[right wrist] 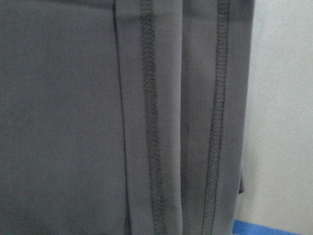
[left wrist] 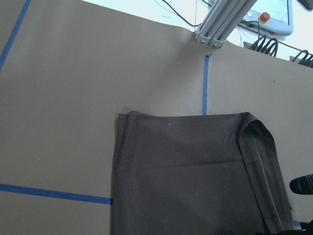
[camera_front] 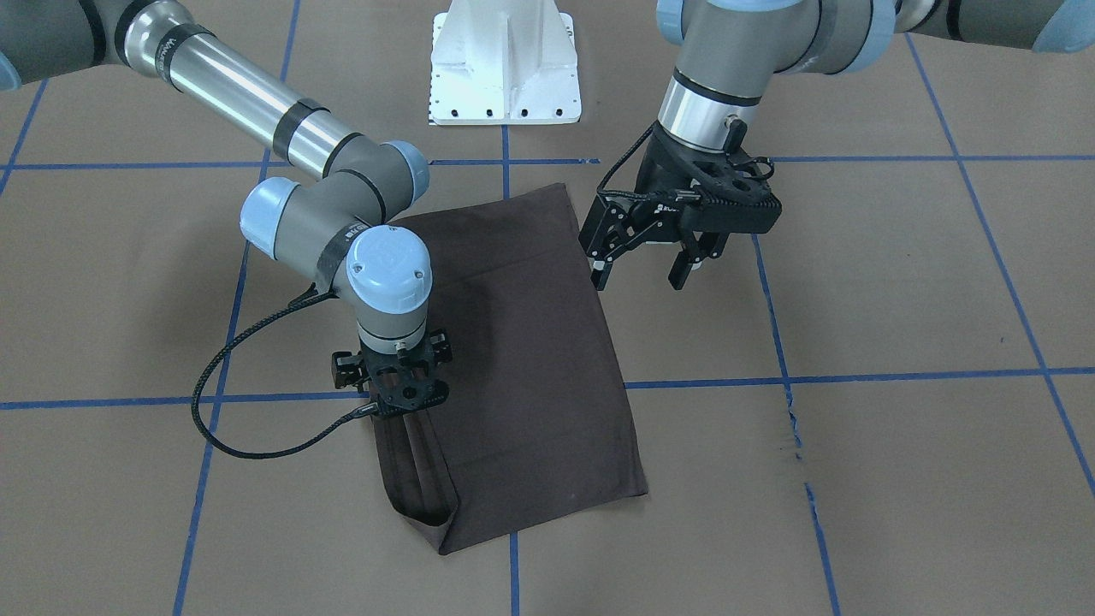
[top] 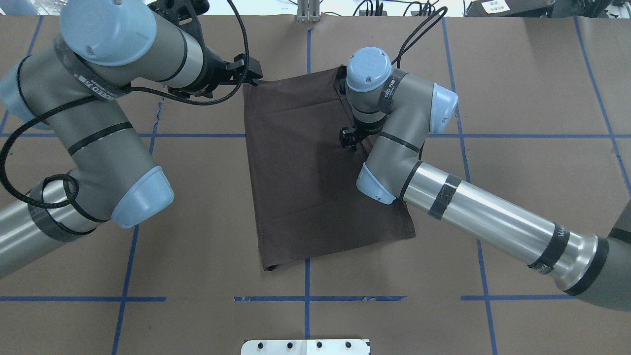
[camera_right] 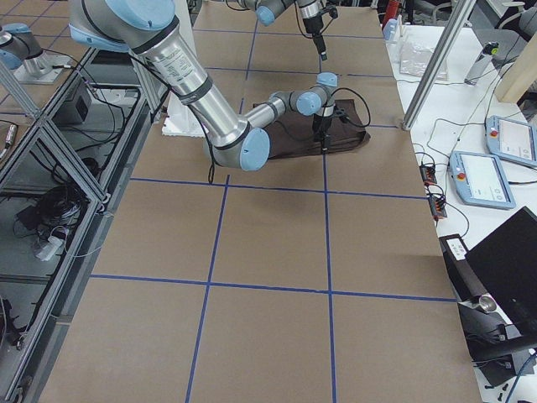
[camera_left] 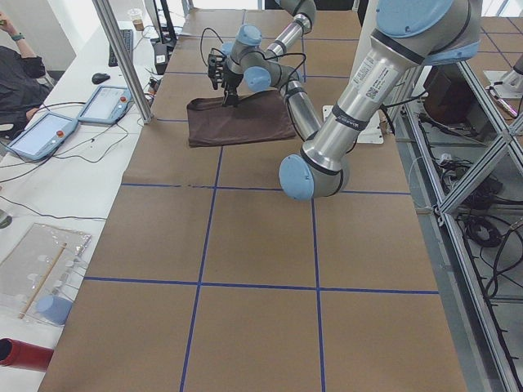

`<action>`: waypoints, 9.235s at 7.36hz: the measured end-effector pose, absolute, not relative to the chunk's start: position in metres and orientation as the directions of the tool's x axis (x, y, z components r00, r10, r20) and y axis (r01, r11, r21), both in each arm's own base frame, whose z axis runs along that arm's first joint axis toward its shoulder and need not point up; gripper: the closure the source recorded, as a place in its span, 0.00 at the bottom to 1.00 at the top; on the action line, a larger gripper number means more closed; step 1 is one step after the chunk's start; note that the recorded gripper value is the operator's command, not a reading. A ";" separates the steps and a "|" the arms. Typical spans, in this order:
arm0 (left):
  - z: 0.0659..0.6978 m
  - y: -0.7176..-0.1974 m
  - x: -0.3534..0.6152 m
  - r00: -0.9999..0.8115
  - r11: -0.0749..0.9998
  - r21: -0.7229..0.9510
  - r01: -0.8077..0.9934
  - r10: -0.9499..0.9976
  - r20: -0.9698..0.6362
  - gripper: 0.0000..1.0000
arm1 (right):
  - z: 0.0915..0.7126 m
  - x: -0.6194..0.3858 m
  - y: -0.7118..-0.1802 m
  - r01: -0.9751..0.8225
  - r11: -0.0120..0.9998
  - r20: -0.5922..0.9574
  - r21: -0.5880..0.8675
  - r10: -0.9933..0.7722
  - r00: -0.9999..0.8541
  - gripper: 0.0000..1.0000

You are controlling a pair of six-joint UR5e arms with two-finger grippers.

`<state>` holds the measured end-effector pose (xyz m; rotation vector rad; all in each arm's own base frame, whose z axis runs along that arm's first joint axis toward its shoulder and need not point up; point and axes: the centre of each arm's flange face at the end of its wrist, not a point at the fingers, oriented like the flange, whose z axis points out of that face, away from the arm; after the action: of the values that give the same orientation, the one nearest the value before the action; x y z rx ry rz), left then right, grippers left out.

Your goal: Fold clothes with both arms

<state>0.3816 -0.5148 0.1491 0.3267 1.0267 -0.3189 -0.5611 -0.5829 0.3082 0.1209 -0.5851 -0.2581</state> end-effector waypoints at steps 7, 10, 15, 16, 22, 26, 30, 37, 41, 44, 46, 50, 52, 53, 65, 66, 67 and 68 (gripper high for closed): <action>0.153 -0.513 0.379 0.481 0.907 0.114 0.406 -0.106 -0.870 0.00 | 0.308 -0.547 -0.594 0.190 0.965 0.535 0.180 -0.258 0.804 0.00; 0.153 -0.513 0.379 0.482 0.907 0.114 0.406 -0.107 -0.870 0.00 | 0.312 -0.545 -0.595 0.191 0.966 0.532 0.173 -0.255 0.807 0.00; 0.154 -0.513 0.379 0.482 0.907 0.113 0.406 -0.107 -0.869 0.00 | 0.318 -0.536 -0.602 0.201 0.964 0.519 0.172 -0.262 0.813 0.00; 0.154 -0.513 0.379 0.482 0.907 0.113 0.406 -0.107 -0.869 0.00 | 0.320 -0.531 -0.606 0.203 0.963 0.516 0.175 -0.265 0.814 0.00; 0.152 -0.510 0.377 0.474 0.907 0.107 0.408 -0.110 -0.873 0.00 | 0.369 -0.436 -0.660 0.257 0.945 0.467 0.204 -0.324 0.823 0.00; 0.174 -0.447 0.402 0.367 0.897 -0.178 0.405 -0.337 -0.867 0.00 | 0.281 -0.393 -0.641 0.192 0.957 0.664 0.216 -0.288 0.690 0.00; 0.212 -0.317 0.510 0.380 0.803 -0.410 0.433 -0.575 -0.725 0.09 | 0.248 -0.383 -0.554 0.110 0.985 0.780 0.136 -0.175 0.601 0.00; 0.230 -0.284 0.584 0.446 0.794 -0.398 0.459 -0.593 -0.670 0.16 | 0.236 -0.390 -0.529 0.095 0.990 0.799 0.108 -0.143 0.583 0.00; 0.236 -0.281 0.595 0.455 0.789 -0.391 0.473 -0.599 -0.659 0.24 | 0.239 -0.392 -0.527 0.097 0.990 0.798 0.106 -0.143 0.586 0.00; 0.236 -0.281 0.597 0.454 0.789 -0.391 0.474 -0.599 -0.659 0.30 | 0.242 -0.392 -0.527 0.098 0.990 0.797 0.102 -0.141 0.588 0.00; 0.236 -0.282 0.601 0.457 0.789 -0.389 0.475 -0.599 -0.657 0.35 | 0.244 -0.392 -0.527 0.099 0.990 0.796 0.101 -0.140 0.589 0.00; 0.235 -0.283 0.603 0.461 0.791 -0.388 0.473 -0.597 -0.656 1.00 | 0.245 -0.391 -0.527 0.099 0.990 0.795 0.098 -0.138 0.590 0.00; 0.233 -0.282 0.597 0.462 0.801 -0.380 0.464 -0.584 -0.667 1.00 | 0.247 -0.391 -0.526 0.099 0.991 0.794 0.095 -0.135 0.593 0.00; 0.229 -0.282 0.590 0.465 0.815 -0.367 0.449 -0.564 -0.683 1.00 | 0.250 -0.391 -0.526 0.094 0.992 0.793 0.086 -0.125 0.596 0.00; 0.229 -0.279 0.550 0.488 0.879 -0.285 0.383 -0.454 -0.745 1.00 | 0.320 -0.521 -0.329 -0.412 0.846 0.589 -0.339 0.532 0.608 0.00; 0.229 -0.279 0.550 0.487 0.878 -0.285 0.383 -0.455 -0.745 1.00 | 0.325 -0.526 -0.325 -0.410 0.848 0.582 -0.337 0.530 0.617 0.00; 0.229 -0.279 0.550 0.487 0.878 -0.286 0.383 -0.455 -0.746 1.00 | 0.328 -0.529 -0.323 -0.410 0.849 0.577 -0.335 0.528 0.622 0.00; 0.229 -0.279 0.550 0.487 0.878 -0.286 0.383 -0.455 -0.745 1.00 | 0.329 -0.531 -0.322 -0.408 0.850 0.576 -0.334 0.527 0.625 0.01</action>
<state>0.5497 -0.2789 0.2287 -0.0846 0.9316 -0.5105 -0.5307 -0.3218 0.3290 -0.1774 -0.7157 0.5396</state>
